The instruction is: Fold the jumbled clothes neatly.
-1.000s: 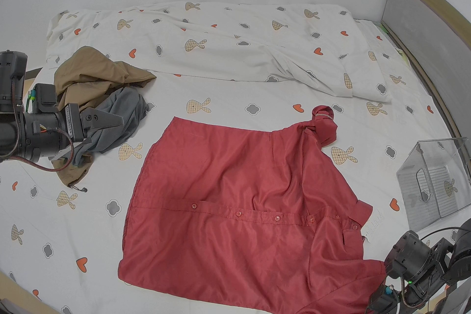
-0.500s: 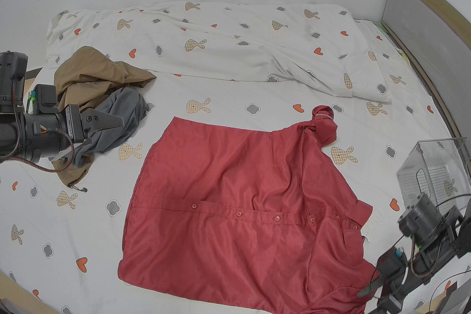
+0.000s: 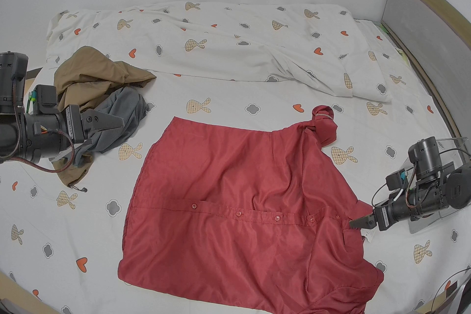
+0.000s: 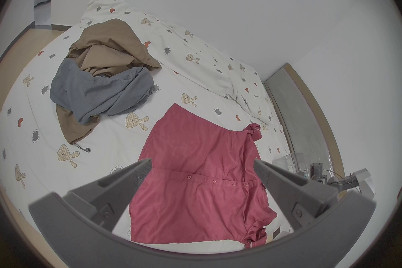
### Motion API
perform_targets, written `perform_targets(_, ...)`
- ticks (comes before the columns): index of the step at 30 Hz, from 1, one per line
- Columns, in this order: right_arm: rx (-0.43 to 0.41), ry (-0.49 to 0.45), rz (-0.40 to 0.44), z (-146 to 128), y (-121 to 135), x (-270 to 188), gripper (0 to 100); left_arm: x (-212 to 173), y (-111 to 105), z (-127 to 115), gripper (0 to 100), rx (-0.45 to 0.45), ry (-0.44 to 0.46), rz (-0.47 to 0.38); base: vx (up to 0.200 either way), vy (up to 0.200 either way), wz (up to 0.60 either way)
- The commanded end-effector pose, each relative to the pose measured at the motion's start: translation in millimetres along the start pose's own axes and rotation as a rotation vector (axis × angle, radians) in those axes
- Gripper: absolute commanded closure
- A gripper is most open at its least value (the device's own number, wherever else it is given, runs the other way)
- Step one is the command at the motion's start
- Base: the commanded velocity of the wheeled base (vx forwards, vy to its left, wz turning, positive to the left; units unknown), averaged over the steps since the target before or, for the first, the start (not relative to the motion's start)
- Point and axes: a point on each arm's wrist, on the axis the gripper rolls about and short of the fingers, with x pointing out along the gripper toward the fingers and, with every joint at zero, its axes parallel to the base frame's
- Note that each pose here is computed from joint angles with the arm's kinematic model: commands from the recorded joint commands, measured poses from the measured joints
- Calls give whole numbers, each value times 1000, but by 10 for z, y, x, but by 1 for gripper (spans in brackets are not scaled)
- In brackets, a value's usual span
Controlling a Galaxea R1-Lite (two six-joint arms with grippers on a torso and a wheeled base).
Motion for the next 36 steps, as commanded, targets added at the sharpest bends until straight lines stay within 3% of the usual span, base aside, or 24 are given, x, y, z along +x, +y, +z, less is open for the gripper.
perform_targets(1, 78, 77, -49, -29, -180, 372, 0, -12, -4, -1, 0, 1, -2, -1, 0, 0, 0)
perform_targets(13, 140, 102, -62, -61, -292, 439, 0, -16, -4, -4, 0, 1, -2, -1, 0, 0, 0)
perform_targets(20, 239, 147, -25, -115, -305, 599, 0, -21, -6, -4, 0, 1, -4, -2, 0, 0, 0)
perform_targets(28, 429, 68, 80, 57, -351, 693, 0, -27, -10, 0, 0, 2, -6, -3, 0, 0, 0)
perform_targets(32, 448, 12, 91, 71, -351, 675, 0, -22, -8, 0, 0, 2, -5, -2, 0, 0, 0)
perform_targets(33, 448, 12, 91, 71, -351, 675, 100, -22, -8, 0, 0, 2, -5, -2, 0, 0, 0)
perform_targets(36, 450, 9, 88, 65, -343, 648, 100, -22, -8, 0, 0, 2, -5, -2, 0, 0, 0)
